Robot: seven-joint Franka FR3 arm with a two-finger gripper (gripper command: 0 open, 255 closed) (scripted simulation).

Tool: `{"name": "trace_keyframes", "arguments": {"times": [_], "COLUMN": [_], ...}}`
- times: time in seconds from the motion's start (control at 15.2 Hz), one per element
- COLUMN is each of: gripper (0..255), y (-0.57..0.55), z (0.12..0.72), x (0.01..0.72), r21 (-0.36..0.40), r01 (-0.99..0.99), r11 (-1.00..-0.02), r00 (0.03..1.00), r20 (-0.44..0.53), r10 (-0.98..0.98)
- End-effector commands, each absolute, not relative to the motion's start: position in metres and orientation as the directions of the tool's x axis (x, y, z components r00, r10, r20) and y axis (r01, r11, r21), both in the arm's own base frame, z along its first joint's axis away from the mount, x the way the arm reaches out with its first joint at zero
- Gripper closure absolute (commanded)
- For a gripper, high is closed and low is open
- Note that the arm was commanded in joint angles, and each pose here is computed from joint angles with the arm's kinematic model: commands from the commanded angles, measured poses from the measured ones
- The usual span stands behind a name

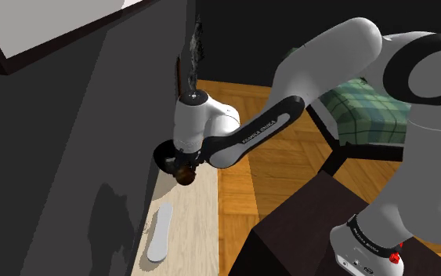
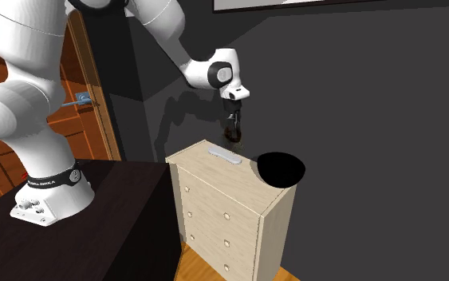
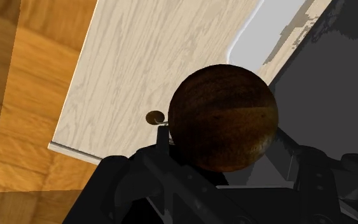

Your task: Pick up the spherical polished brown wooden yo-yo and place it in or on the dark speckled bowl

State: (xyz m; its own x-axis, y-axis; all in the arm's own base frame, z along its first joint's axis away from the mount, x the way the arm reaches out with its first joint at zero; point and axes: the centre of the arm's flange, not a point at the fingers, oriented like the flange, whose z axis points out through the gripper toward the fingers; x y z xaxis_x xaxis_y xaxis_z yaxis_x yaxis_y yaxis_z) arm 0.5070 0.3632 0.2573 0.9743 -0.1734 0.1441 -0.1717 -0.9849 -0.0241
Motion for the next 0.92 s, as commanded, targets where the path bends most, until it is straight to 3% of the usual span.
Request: {"name": "trace_keyframes", "arguments": {"times": [0.0, 0.86], "gripper": [255, 255], "y": [0.359, 0.313], "z": [0.262, 0.266], "x": [0.519, 0.685], "r21": [-0.024, -0.024], "r01": [-0.172, -0.172], "r11": [-0.985, -0.985], "r00": [0.974, 0.974], "r20": [0.144, 0.144], "r10": [-0.173, -0.173]}}
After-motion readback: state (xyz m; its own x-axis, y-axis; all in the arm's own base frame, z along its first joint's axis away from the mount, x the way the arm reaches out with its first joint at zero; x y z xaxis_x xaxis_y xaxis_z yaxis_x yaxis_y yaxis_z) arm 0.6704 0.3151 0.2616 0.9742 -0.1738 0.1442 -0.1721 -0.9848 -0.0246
